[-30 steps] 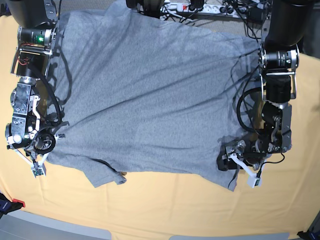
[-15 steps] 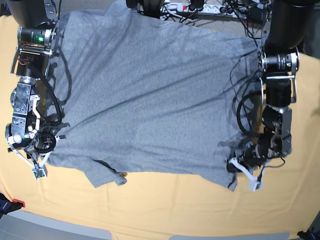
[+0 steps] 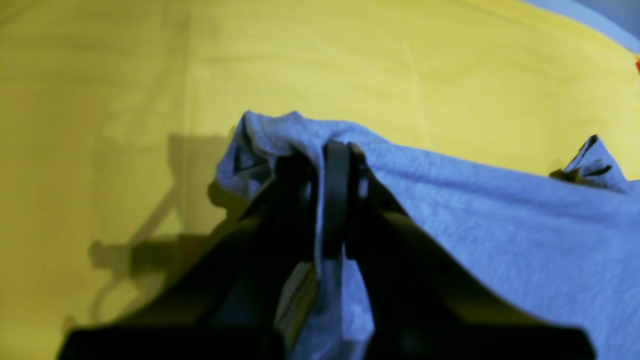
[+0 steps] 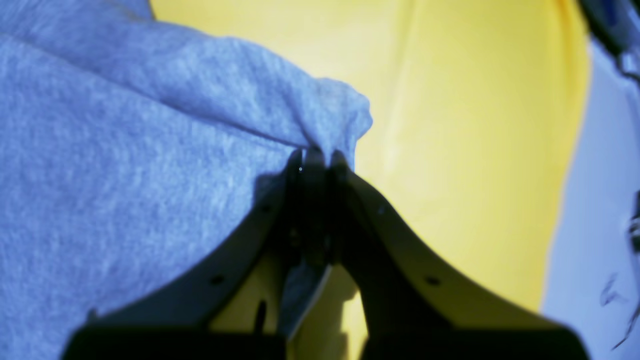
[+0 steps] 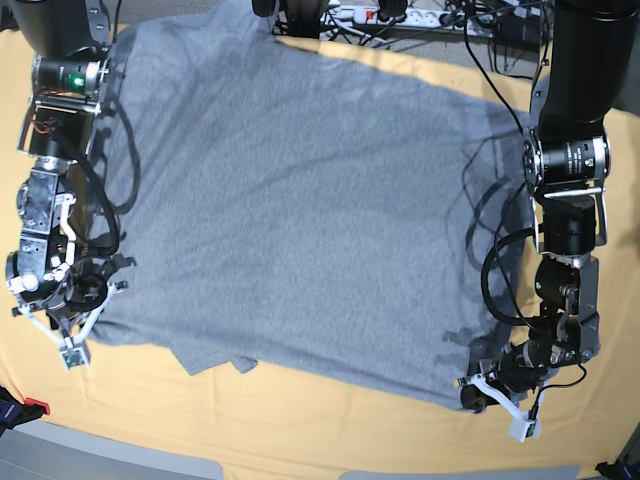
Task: Layout the t-shirt on the table in an organized manner, then fold the t-shirt properly
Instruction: 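Grasp the hem with both grippers and pull it to square the shirt, then release the hem and move both grippers to the shirt's shoulder edge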
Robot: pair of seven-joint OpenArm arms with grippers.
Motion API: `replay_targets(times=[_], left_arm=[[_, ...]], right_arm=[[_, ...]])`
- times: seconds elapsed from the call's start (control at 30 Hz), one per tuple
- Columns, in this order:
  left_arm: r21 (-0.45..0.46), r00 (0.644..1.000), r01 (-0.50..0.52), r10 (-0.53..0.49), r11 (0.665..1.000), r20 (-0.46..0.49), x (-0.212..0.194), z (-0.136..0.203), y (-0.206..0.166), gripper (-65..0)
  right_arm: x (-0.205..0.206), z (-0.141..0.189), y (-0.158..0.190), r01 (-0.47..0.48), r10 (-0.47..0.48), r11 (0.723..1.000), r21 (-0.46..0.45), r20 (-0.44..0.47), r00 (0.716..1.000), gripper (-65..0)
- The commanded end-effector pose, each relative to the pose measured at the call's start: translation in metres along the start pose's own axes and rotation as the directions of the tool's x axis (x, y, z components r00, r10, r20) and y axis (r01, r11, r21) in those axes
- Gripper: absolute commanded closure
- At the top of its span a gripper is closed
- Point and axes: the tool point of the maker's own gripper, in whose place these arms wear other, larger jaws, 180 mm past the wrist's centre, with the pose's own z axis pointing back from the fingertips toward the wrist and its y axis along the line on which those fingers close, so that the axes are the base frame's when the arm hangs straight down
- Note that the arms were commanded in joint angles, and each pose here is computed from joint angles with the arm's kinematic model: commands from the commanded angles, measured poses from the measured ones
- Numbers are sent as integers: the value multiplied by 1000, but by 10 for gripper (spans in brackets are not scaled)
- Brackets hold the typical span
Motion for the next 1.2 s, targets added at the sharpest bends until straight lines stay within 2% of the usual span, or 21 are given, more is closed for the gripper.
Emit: replay_targets(times=[0.0, 0.13, 0.27, 0.43, 0.47, 0.5, 0.6, 0.63, 0.67, 0.83, 1.0, 1.17], left_arm=[[-5, 995, 21, -20, 1000, 95, 40, 8, -2, 0], [-9, 993, 23, -22, 1000, 117, 47, 8, -4, 0], [-51, 990, 65, -58, 997, 127, 52, 9, -13, 0], [-57, 994, 69, -64, 996, 85, 41, 8, -13, 0], [-57, 995, 68, -64, 996, 75, 39, 8, -13, 0], [-57, 996, 68, -64, 996, 64, 37, 8, -13, -21], [-63, 997, 60, -56, 996, 58, 37, 9, -12, -290], [-66, 997, 54, -50, 996, 58, 38, 10, -12, -363], [-69, 997, 50, -46, 996, 56, 39, 11, -12, -401], [-98, 998, 33, -38, 995, -47, 39, 18, -16, -407], [-191, 992, 51, -72, 980, -104, 43, 32, -27, -403], [-265, 986, 31, -73, 964, -149, 37, 51, -25, -403]], right_arm=[[25, 9, -26, -2, 6, 998, -62, 73, 997, 0], [34, 13, -37, 1, 6, 997, -76, 90, 996, 0], [38, 14, -36, -13, 18, 998, -56, 100, 995, 0], [29, 9, -33, -15, 19, 999, -43, 76, 997, 0], [27, 8, -32, -14, 17, 999, -40, 68, 998, -33], [24, 6, -32, -11, 13, 999, -38, 60, 998, -100], [20, 4, -35, 16, -14, 998, -53, 47, 999, -351], [20, 4, -37, 26, -23, 998, -64, 47, 999, -397], [20, 4, -40, 35, -31, 997, -74, 48, 998, -409], [21, 9, -57, 58, -53, 993, -104, 53, 997, -407], [25, 17, -59, 69, -66, 996, -47, 65, 996, -407], [28, 33, -53, 126, -133, 989, 80, 78, 988, -403]])
